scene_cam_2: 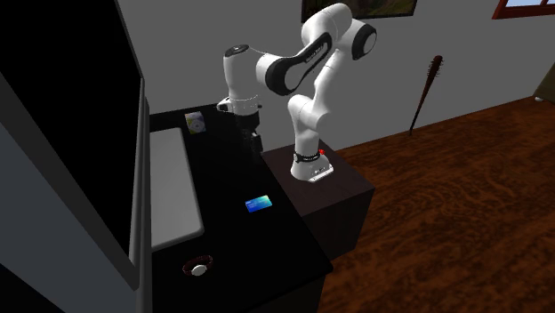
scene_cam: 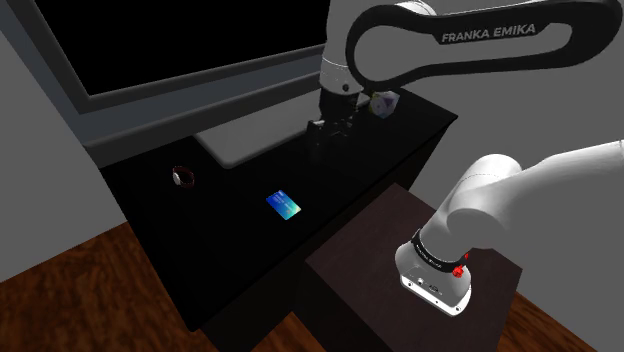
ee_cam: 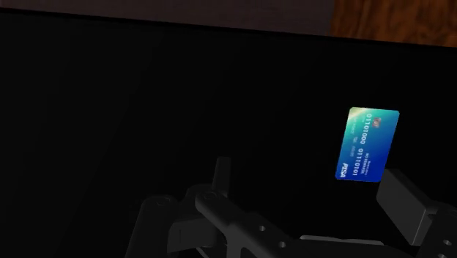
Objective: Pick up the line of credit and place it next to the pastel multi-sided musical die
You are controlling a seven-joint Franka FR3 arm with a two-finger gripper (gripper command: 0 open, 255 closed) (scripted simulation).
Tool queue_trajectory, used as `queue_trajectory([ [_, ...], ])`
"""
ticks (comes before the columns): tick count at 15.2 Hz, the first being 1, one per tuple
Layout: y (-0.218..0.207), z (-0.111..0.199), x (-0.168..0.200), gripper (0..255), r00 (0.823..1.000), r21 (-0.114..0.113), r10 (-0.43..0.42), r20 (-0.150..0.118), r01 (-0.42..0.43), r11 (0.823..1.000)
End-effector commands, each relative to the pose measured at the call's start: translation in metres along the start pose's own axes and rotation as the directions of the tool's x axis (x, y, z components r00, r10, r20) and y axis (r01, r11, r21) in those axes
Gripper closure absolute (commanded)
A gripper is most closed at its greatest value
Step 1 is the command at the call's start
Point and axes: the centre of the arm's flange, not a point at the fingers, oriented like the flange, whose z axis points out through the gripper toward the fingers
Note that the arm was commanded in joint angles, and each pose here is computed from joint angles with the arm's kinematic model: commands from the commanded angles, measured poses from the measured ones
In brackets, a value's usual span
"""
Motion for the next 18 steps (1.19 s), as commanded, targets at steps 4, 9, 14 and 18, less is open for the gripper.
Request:
queue_trajectory([
  [4,-0.052,0.046,0.006,0,0.999,-0.006,0.020,0.043,-0.019,1.000],
  [9,-0.101,0.092,0.011,0,0.996,-0.014,0.038,0.086,-0.037,0.999],
  [14,-0.105,0.117,0.010,0,0.995,-0.014,0.039,0.090,-0.038,0.999],
  [18,-0.105,0.136,0.008,0,0.995,-0.014,0.039,0.090,-0.038,0.999],
])
